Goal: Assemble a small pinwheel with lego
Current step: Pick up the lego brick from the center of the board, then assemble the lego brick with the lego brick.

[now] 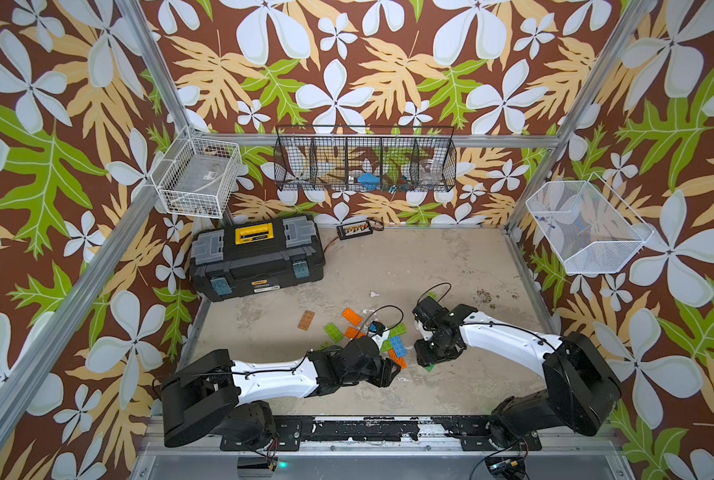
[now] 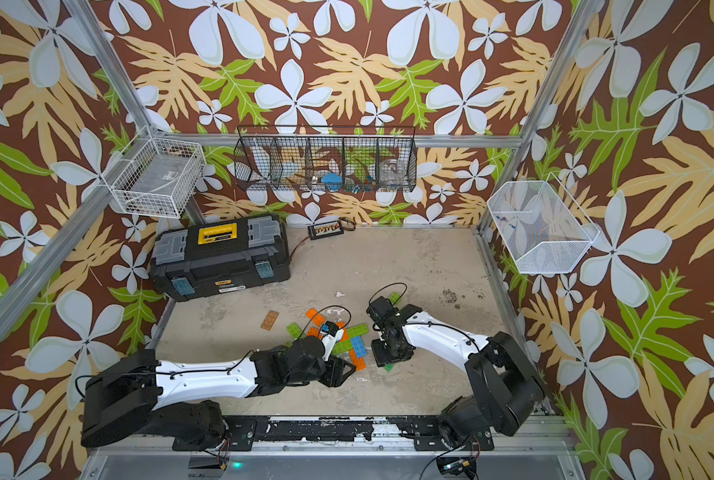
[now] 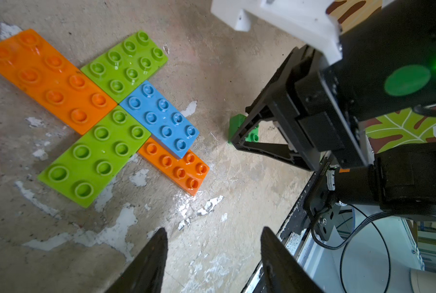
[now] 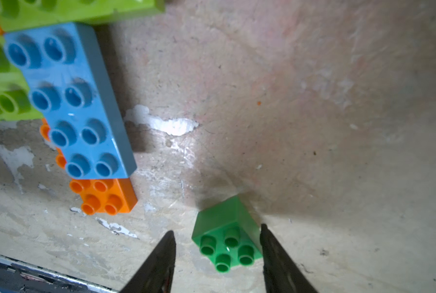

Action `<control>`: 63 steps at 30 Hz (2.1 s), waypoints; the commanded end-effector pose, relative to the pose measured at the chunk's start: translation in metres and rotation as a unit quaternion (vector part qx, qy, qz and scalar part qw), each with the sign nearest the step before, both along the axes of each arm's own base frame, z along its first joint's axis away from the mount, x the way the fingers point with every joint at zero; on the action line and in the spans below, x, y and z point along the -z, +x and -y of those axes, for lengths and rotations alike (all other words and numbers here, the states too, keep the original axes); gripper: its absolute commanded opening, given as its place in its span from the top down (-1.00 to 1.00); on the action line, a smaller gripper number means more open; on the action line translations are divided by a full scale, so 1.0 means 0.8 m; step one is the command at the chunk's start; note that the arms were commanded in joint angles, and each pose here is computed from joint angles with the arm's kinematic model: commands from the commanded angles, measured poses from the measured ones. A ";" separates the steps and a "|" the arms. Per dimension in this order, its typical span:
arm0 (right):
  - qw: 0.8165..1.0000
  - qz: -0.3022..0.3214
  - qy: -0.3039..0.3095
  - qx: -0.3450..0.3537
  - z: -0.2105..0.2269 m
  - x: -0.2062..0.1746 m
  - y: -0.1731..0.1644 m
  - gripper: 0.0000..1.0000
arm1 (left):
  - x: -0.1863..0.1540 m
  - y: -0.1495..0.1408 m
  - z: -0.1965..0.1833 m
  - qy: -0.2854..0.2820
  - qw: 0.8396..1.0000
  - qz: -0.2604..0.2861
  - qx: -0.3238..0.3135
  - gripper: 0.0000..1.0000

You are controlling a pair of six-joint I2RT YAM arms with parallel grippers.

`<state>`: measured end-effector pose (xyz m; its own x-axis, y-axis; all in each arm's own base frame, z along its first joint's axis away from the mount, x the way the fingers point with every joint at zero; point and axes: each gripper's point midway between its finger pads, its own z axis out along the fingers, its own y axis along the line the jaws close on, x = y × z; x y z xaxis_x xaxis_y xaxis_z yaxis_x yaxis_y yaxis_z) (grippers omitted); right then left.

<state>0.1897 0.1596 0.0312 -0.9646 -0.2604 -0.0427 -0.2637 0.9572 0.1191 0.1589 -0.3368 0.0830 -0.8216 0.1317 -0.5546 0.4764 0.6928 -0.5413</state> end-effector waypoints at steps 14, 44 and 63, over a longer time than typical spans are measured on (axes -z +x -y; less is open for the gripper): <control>0.999 0.006 -0.031 -0.006 0.007 0.000 0.000 0.10 | -0.003 0.002 0.009 -0.014 1.000 0.003 0.002 -0.20; 0.996 0.022 -0.085 -0.014 0.018 -0.006 -0.003 0.34 | -0.008 0.006 0.009 -0.020 1.000 0.006 -0.004 -0.20; 0.998 0.058 -0.028 0.001 -0.096 -0.058 0.097 0.90 | -0.028 0.108 -0.123 -0.134 0.976 -0.036 -0.167 -0.21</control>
<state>0.2672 0.2265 0.0790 -0.9533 -0.2598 -0.1541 -0.2666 0.9635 0.0255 0.2453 -0.2394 0.0979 -0.8279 -0.2620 -0.4959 0.1998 0.6884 -0.6973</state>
